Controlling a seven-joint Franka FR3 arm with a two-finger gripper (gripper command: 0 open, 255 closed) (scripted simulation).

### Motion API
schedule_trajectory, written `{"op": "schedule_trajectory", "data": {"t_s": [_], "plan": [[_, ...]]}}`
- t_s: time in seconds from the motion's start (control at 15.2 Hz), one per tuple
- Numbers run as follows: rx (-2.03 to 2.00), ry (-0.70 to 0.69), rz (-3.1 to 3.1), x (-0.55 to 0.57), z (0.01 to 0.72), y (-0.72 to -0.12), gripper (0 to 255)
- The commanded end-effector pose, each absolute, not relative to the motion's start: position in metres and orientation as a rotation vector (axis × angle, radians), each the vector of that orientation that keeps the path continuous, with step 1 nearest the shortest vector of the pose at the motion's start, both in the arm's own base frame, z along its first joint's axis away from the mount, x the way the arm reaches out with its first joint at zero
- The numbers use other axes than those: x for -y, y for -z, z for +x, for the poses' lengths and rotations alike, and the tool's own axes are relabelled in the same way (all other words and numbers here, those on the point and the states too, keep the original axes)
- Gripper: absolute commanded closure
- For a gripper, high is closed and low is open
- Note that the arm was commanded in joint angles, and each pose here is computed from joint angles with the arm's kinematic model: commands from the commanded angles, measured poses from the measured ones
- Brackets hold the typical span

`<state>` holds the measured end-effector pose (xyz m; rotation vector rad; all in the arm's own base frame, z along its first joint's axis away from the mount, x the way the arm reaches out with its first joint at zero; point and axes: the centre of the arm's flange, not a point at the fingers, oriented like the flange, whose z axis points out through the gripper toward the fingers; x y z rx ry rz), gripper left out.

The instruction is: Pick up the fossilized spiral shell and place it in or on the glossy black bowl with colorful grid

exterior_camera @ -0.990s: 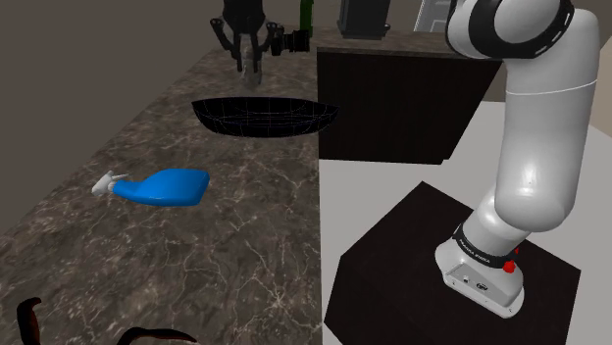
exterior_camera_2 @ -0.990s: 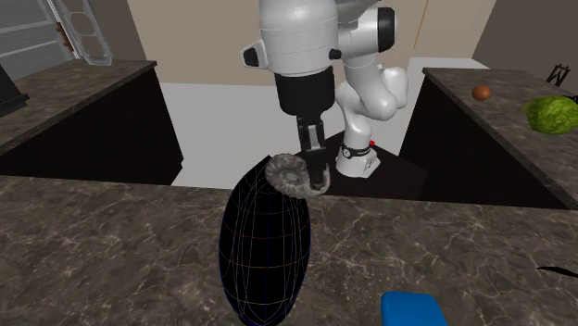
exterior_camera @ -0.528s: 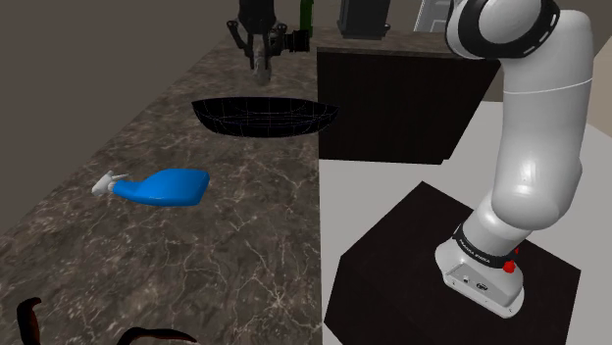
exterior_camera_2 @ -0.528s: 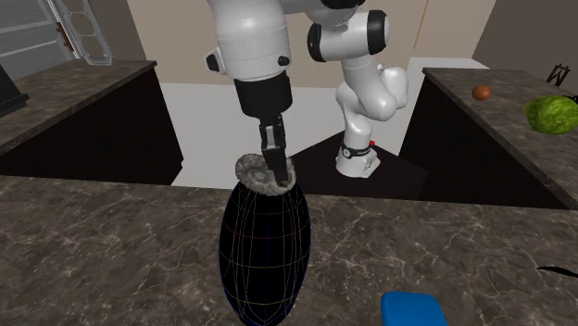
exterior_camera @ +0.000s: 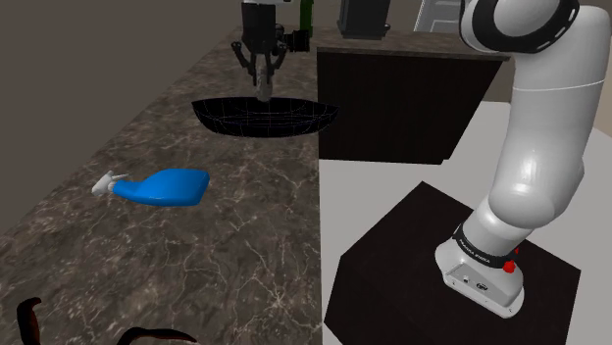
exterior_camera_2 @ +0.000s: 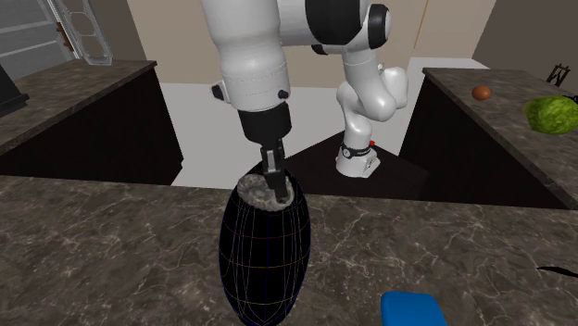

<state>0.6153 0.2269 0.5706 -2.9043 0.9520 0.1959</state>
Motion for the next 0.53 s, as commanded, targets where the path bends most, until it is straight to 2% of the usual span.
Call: {"op": "schedule_trajectory", "data": {"t_s": [0.0,0.46], "plan": [[-0.952,-0.195,-2.904,-0.2273,0.6158,-0.5606,255],[-0.952,-0.195,-2.904,-0.2273,0.6158,-0.5512,255]]}}
